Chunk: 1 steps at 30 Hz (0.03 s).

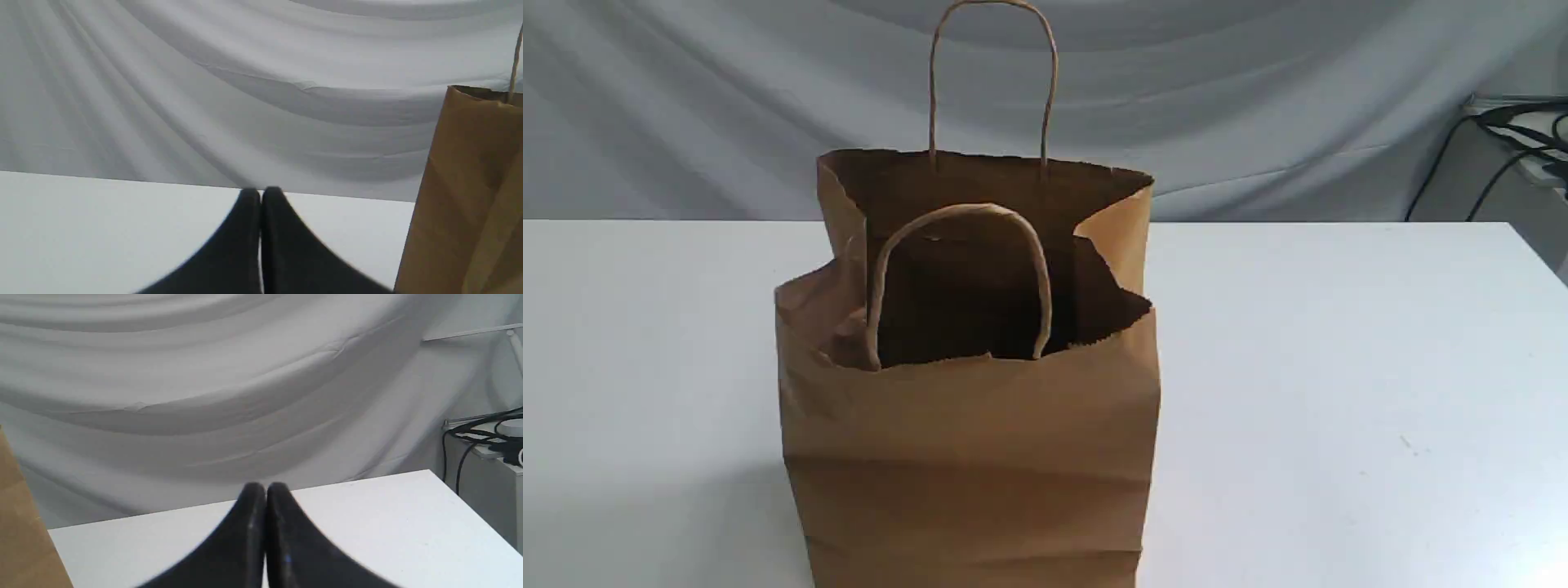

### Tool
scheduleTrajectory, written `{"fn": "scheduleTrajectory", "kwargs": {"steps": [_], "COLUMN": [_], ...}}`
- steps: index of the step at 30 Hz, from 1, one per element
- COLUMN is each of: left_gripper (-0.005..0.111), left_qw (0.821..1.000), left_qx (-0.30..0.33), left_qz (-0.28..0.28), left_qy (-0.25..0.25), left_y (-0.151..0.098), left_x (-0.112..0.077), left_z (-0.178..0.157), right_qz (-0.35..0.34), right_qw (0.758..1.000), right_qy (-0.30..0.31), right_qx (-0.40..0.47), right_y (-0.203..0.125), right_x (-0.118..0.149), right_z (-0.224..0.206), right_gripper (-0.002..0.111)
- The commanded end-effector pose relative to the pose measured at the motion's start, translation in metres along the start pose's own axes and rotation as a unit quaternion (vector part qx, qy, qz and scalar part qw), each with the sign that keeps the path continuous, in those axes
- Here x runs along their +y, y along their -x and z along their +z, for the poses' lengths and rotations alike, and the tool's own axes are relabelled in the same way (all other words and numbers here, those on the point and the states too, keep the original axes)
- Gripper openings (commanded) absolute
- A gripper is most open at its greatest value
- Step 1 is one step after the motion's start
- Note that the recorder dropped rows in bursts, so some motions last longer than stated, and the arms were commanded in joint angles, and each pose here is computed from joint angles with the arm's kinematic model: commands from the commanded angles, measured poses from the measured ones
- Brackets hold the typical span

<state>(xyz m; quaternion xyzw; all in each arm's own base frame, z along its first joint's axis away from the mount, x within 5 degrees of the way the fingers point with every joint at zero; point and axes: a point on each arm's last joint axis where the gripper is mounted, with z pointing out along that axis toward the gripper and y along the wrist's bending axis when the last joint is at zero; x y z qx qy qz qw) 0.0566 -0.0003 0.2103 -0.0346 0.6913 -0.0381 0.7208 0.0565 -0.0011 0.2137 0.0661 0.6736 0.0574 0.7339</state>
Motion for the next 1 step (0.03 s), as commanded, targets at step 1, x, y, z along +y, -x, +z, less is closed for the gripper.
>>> {"fn": "scheduleTrajectory", "kwargs": {"steps": [1], "left_gripper": [0.000], "left_qw": [1.000], "left_qx": [-0.007], "left_qz": [-0.006], "left_qy": [0.000], "left_y": [0.0002], "left_x": [0.0001], "left_z": [-0.0003], "right_qz": [-0.001], "right_qw": [1.000], "right_qy": [0.000], "right_qx": [0.001], "right_y": [-0.0010], "right_x": [-0.0001], "right_z": [-0.0004], "right_gripper": [0.000]}}
